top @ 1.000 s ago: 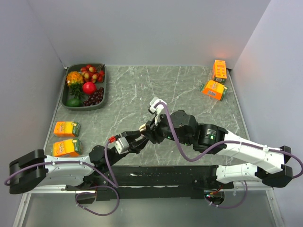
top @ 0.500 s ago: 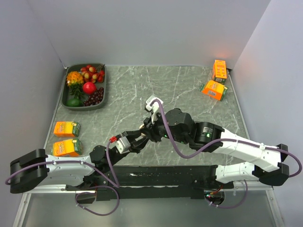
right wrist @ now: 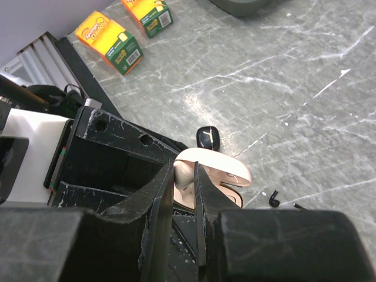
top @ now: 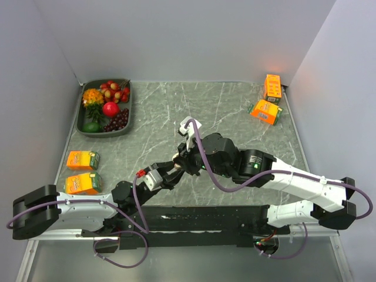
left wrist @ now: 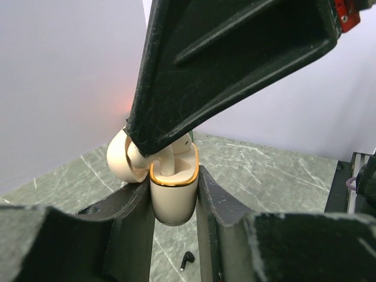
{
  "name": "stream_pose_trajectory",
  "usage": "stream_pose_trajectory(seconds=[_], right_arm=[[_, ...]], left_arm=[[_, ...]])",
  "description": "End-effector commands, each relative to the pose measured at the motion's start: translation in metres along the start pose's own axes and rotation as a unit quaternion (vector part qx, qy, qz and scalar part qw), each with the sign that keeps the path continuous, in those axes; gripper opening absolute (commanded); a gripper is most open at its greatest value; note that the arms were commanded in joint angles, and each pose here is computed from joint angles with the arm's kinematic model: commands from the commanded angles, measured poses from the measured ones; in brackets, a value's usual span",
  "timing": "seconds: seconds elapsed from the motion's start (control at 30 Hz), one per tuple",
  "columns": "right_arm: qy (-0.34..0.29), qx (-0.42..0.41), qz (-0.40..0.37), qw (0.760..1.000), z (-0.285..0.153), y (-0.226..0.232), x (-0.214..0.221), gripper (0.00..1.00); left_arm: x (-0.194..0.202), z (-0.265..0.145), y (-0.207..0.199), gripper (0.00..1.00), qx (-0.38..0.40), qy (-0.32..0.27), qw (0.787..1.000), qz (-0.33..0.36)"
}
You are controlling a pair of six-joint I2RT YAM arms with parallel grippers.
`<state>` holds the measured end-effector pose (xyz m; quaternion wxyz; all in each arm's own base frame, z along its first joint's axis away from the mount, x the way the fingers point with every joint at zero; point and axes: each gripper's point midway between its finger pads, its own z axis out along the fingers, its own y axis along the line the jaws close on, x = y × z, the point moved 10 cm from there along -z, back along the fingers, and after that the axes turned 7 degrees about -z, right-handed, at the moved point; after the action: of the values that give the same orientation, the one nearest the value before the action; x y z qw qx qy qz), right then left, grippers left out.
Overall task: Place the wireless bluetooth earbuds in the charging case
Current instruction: Place the earbud in the charging case.
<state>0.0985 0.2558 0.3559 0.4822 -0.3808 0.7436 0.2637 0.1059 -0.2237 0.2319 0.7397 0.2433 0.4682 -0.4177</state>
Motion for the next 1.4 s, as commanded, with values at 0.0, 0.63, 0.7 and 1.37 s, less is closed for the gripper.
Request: stream_pose_trajectory(seconds=[0.0, 0.63, 0.7, 1.37], right_arm=[[0.005, 0.035, 0.026, 0.999, -0.003, -0.004, -0.009, 0.00], [0.084, 0.074, 0.128, 0.985, -0.005, 0.002, -0.004, 0.00], [0.086, 0.073, 0.134, 0.985, -0.004, 0.003, -0.003, 0.00], [0.064, 0.071, 0.161, 0.982, -0.002, 0.004, 0.003, 0.00]], left_arm=[[-0.020, 0.008, -0.001, 0.01, -0.009, -0.057, 0.998, 0.001], [-0.019, 0.012, 0.008, 0.01, -0.101, -0.077, 0.991, 0.038], [-0.020, 0.013, 0.008, 0.01, -0.103, -0.082, 0.991, 0.039], [-0.047, 0.012, 0.005, 0.01, -0.095, -0.157, 0.983, -0.022]])
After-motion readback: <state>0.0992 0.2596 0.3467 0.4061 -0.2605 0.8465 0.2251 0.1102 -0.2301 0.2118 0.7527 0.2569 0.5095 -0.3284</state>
